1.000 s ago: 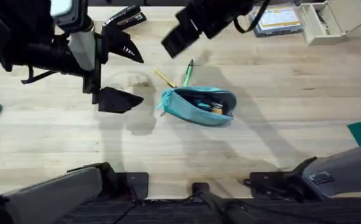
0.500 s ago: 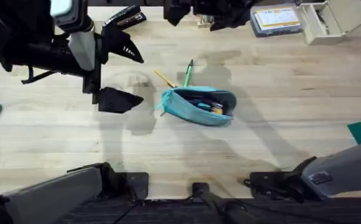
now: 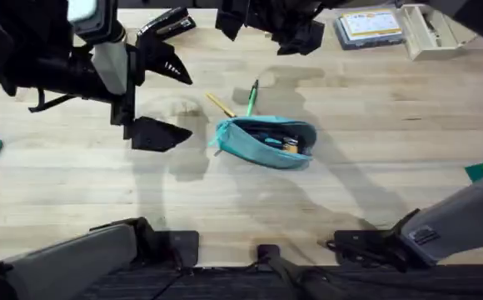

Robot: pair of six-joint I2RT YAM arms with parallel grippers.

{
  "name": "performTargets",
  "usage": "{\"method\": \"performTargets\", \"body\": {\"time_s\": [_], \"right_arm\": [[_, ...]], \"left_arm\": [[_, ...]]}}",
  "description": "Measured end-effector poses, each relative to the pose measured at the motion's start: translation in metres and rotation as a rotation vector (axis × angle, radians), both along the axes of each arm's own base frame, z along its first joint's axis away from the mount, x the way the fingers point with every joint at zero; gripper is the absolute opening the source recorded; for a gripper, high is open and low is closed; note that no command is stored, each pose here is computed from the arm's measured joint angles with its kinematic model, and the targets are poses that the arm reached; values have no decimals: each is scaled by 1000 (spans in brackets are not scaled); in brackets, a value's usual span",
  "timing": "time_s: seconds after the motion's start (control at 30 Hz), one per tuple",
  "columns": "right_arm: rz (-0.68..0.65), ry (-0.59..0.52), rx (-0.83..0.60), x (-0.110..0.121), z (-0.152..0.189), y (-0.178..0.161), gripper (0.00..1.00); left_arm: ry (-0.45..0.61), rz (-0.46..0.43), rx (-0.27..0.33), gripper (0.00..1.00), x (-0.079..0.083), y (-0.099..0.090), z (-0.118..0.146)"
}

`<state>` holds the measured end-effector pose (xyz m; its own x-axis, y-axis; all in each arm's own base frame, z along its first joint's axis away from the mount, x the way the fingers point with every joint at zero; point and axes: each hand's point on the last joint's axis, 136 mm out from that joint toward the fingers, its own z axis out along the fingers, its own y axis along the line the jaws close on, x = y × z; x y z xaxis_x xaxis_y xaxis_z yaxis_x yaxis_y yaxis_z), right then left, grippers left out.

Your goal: Unzip the bag, pick up the pens from the table one at a time and place them inside, then zip the bag closed.

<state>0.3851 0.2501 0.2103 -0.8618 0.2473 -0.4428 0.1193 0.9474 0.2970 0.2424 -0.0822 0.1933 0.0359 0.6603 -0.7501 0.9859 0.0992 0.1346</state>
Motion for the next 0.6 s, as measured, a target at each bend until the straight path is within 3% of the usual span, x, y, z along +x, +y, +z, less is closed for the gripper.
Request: {"method": "performTargets", "body": {"time_s": [0.23,0.6], "right_arm": [[-47,-10,-113,13,-33,3,998],[-51,72,-216,14,-93,10,998]], "left_arm": [[0,0,0,993,0,0,0],[0,0,0,993,0,0,0]]}}
